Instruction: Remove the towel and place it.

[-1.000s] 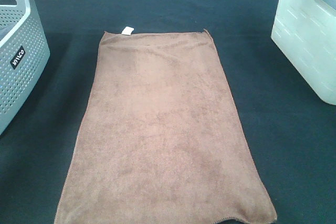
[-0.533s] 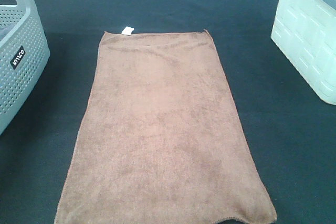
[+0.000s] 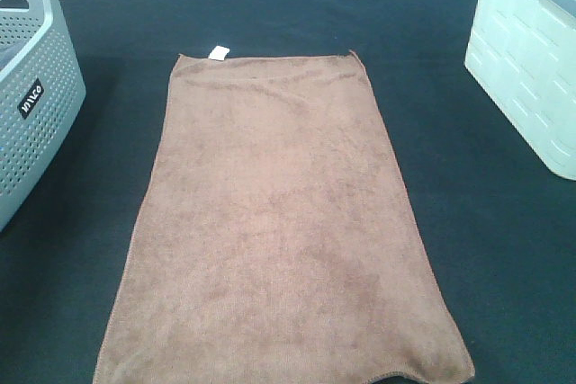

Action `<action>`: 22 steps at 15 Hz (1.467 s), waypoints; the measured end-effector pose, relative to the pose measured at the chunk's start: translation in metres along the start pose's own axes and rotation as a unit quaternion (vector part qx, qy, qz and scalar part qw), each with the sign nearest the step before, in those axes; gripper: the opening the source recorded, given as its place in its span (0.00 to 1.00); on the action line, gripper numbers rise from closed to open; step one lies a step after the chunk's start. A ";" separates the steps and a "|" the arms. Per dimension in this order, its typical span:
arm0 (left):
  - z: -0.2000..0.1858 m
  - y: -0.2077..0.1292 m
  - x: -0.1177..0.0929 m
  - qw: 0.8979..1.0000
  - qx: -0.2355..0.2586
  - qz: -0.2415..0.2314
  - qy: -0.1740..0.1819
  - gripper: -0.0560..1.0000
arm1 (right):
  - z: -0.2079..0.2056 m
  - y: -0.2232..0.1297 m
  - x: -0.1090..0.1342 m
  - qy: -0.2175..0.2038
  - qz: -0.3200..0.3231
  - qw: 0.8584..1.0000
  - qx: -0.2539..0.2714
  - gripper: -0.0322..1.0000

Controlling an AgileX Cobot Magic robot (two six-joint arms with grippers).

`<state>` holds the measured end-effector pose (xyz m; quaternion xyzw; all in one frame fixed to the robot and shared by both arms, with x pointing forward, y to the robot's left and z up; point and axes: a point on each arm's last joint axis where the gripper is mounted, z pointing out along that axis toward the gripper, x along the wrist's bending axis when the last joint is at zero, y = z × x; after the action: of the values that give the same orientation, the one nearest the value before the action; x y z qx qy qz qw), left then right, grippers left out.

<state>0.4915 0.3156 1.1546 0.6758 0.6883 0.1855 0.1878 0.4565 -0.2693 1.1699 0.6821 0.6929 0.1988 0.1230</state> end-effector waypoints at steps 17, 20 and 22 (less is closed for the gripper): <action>-0.050 -0.277 -0.013 0.964 -0.264 0.006 0.010 0.79 | -0.009 -0.269 -0.028 0.016 -0.058 0.969 -0.241 0.58; -0.043 -0.275 -0.013 0.960 -0.280 0.009 0.011 0.79 | 0.002 -0.259 -0.026 0.023 -0.074 0.958 -0.276 0.58; -0.044 -0.274 -0.013 0.959 -0.284 0.009 0.011 0.79 | 0.005 -0.259 -0.026 0.024 -0.074 0.959 -0.272 0.58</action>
<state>0.2337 0.2979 1.0527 0.5985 0.6035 0.3821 0.3627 0.2274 -0.2926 1.0474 0.5649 0.6639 0.3863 0.3016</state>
